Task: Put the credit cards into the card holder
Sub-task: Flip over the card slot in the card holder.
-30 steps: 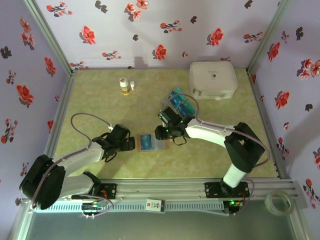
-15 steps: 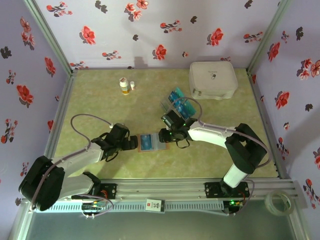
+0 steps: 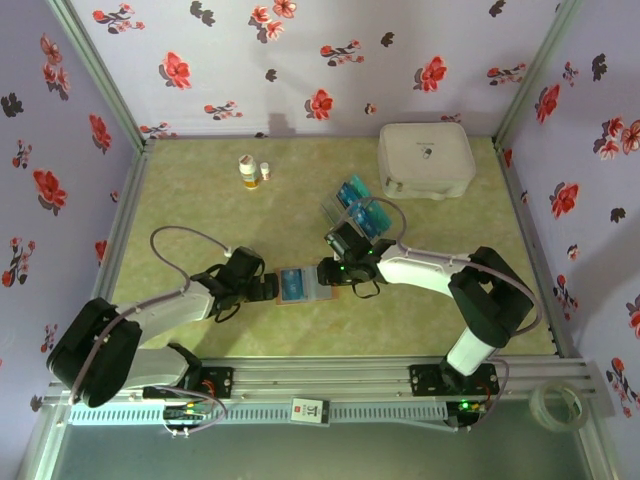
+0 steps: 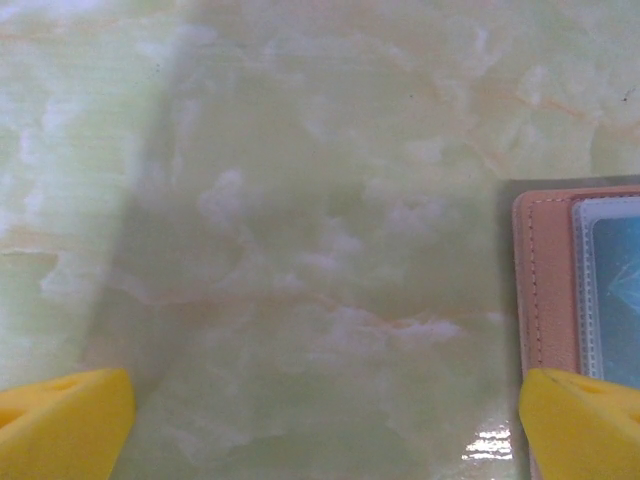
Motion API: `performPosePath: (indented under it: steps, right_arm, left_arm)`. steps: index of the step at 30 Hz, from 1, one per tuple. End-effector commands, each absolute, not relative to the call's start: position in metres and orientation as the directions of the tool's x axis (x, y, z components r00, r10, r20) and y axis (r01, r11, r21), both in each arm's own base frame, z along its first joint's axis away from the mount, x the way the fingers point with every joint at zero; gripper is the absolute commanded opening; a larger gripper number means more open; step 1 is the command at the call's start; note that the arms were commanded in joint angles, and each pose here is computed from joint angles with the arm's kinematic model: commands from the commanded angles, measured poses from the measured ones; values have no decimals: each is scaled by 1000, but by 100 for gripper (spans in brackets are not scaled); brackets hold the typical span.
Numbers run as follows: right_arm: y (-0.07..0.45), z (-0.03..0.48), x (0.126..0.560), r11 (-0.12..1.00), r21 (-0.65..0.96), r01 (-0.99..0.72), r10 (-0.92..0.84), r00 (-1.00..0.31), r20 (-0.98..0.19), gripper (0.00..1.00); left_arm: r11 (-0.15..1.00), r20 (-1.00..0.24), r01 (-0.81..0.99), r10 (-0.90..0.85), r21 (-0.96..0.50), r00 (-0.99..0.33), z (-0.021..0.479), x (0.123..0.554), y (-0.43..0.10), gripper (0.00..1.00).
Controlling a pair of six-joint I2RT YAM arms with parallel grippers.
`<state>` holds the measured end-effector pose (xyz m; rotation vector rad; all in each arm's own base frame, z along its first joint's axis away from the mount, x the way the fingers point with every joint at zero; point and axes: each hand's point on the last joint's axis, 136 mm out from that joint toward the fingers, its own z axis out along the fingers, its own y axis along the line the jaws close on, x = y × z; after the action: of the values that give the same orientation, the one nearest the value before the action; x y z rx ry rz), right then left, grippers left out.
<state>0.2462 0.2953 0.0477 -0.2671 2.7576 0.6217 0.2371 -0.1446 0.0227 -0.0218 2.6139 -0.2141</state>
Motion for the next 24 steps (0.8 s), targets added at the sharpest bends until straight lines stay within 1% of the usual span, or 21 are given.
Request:
performPosePath:
  steps: [1, 9, 24]
  right_arm:
    - [295, 50, 248, 881, 414, -227, -87, -940, -330, 40]
    - [292, 48, 248, 882, 419, -213, -74, -943, -325, 40]
    - [294, 42, 249, 876, 440, -198, -61, -950, -305, 40]
  left_arm:
    - [983, -473, 33, -58, -182, -879, 17, 235, -154, 100]
    - [990, -486, 62, -8, -128, -874, 25, 237, -157, 100]
    - [996, -451, 73, 43, -48, -891, 13, 233, -155, 100]
